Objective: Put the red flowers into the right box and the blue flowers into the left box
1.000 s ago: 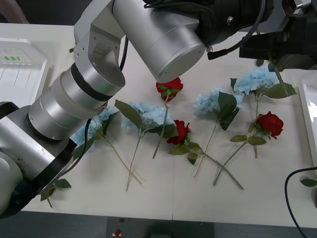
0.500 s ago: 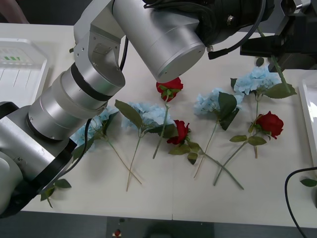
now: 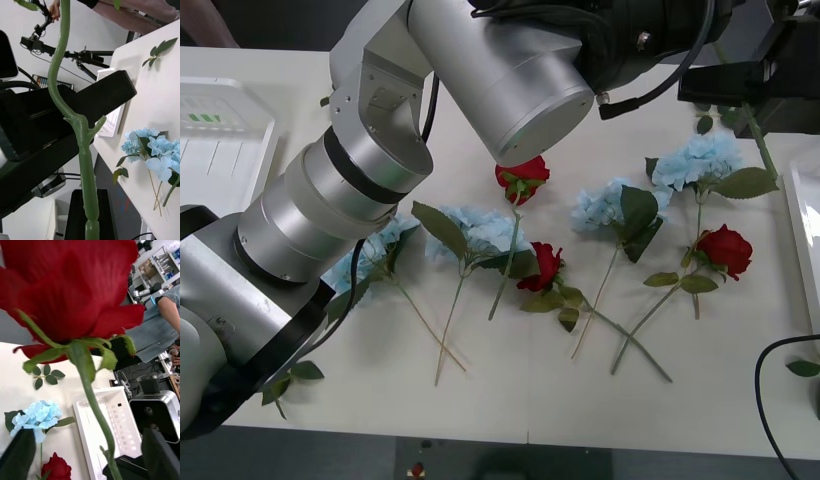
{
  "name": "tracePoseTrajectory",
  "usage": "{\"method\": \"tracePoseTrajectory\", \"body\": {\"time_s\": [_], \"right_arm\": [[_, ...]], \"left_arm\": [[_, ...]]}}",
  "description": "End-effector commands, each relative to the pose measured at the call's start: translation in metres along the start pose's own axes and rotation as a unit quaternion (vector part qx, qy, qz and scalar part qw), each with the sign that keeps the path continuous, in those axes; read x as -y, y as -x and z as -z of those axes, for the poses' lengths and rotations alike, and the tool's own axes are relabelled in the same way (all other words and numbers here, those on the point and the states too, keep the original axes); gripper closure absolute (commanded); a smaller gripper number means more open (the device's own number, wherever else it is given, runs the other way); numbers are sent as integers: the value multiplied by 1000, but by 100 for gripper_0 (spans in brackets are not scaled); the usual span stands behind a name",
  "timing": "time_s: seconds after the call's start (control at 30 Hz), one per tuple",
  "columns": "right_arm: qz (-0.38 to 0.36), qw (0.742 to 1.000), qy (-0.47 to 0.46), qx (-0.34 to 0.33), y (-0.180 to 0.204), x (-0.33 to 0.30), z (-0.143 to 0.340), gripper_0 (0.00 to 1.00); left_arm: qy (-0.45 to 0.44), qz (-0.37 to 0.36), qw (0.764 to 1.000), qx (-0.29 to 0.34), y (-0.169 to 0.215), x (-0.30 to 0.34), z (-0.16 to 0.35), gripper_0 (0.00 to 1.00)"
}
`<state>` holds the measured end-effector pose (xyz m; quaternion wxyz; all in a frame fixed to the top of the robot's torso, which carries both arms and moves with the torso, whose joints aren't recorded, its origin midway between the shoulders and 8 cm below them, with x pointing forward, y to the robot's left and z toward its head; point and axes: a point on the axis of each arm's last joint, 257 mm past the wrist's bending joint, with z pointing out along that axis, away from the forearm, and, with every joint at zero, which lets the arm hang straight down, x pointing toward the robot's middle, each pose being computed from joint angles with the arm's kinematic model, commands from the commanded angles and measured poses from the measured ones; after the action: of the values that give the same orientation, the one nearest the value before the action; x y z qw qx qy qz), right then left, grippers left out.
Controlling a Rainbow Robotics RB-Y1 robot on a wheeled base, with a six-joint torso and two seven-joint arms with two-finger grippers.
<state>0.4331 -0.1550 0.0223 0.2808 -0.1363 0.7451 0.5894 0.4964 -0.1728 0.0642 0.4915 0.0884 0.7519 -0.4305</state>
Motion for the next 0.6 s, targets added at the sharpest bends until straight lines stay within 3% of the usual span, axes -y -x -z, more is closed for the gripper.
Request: {"method": "tracePoseTrajectory", "body": {"time_s": [0.03, 0.33, 0.6], "right_arm": [[9, 1000, -8, 3, 7, -14, 7, 100], [-4, 999, -46, 9, 14, 5, 50, 100], [-4, 990, -142, 21, 21, 37, 107, 100]], "left_arm": [[-43, -10, 997, 56, 25, 29, -1, 0], [-37, 2, 997, 67, 30, 19, -4, 0], [-28, 43, 997, 58, 67, -16, 16, 0]]}}
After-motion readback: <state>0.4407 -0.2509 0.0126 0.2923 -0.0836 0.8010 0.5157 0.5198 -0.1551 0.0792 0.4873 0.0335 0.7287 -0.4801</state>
